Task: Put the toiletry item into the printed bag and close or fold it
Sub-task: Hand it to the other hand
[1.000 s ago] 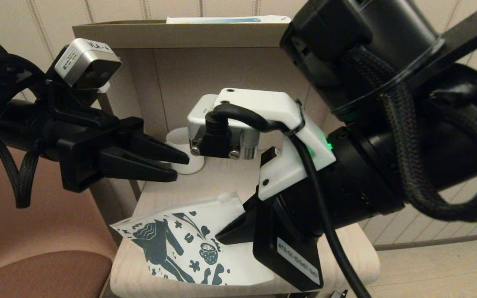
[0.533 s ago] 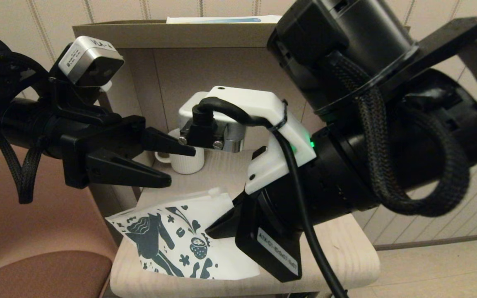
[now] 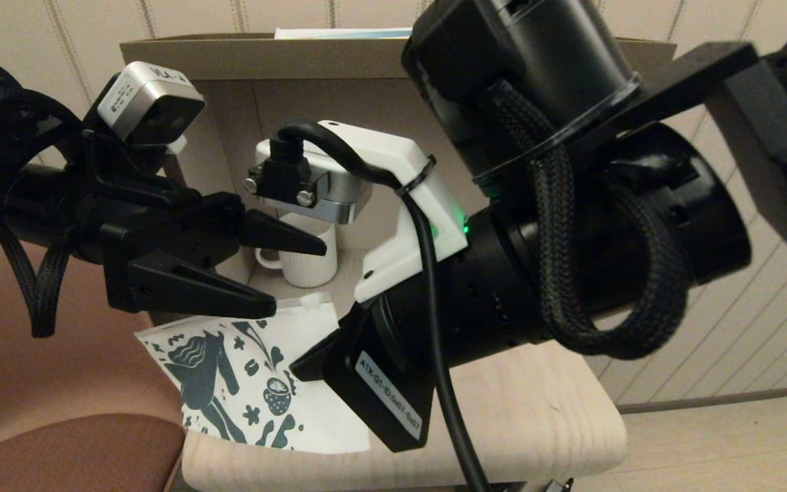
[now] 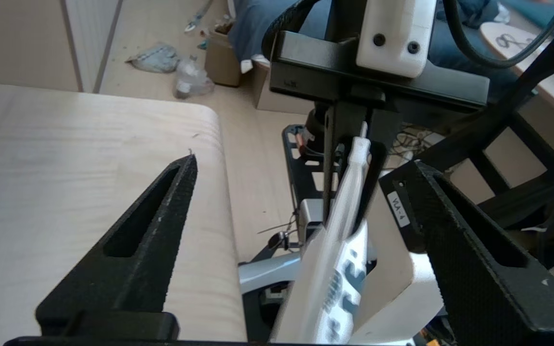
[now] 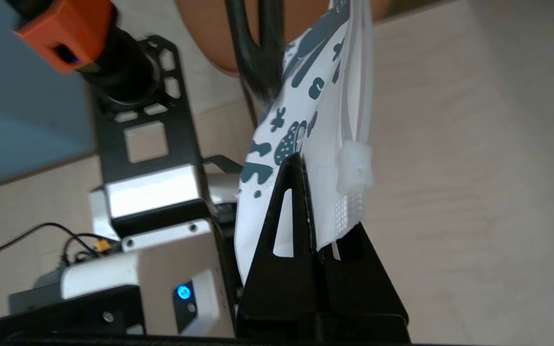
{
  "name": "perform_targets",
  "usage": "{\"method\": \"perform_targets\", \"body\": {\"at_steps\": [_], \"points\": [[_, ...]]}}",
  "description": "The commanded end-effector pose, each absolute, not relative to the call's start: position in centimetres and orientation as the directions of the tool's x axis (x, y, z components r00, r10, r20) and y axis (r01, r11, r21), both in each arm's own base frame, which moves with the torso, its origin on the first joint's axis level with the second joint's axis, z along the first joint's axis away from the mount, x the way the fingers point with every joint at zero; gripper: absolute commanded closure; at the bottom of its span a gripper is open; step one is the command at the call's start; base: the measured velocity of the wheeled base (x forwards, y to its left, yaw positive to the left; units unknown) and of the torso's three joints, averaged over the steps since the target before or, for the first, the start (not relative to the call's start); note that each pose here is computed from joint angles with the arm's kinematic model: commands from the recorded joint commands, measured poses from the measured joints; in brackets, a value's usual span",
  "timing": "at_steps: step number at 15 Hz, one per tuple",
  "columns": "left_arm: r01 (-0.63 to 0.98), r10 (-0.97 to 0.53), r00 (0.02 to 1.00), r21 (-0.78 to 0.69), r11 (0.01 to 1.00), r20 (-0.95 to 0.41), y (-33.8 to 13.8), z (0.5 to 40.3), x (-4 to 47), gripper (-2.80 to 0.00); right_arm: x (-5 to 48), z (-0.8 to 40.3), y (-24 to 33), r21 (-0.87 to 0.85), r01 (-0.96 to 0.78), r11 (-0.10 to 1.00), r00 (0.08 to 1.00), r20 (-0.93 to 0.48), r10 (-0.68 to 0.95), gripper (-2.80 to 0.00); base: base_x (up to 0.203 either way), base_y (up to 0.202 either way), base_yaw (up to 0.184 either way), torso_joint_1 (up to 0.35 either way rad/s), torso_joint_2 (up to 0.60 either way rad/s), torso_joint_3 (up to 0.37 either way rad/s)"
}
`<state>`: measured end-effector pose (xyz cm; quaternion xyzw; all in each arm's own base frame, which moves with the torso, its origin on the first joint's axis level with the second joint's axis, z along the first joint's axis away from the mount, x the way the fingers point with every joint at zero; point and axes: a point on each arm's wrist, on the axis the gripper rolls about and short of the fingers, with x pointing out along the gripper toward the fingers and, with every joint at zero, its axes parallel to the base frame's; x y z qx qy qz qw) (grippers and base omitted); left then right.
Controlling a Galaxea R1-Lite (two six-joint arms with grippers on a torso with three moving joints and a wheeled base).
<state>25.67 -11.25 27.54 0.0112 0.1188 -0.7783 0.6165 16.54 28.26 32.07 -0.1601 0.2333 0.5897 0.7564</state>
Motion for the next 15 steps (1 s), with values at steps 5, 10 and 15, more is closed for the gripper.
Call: {"method": "perform_targets", "body": {"at_steps": [5,10,15], "points": [[0.960,-0.957,-0.250,-0.170,-0.225,-0.146,-11.06,27.63,25.18,-2.80,16.23,32.52,28.01,0.075,-0.984,0.160,0.099,-0.515,0.851,0.00,0.000,0.000,0.000,0.000,0.00,0.000],[0.952,-0.956,-0.265,-0.189,-0.239,-0.125,-11.09,27.73,25.12,-2.80,16.44,32.62,28.26,0.097,-0.981,0.170,0.101,-0.493,0.864,0.00,0.000,0.000,0.000,0.000,0.00,0.000],[0.948,-0.955,-0.276,-0.194,-0.253,-0.104,-11.14,27.84,25.25,-2.80,16.60,32.80,28.77,0.122,-0.974,0.192,0.115,-0.460,0.880,0.00,0.000,0.000,0.000,0.000,0.00,0.000]]}}
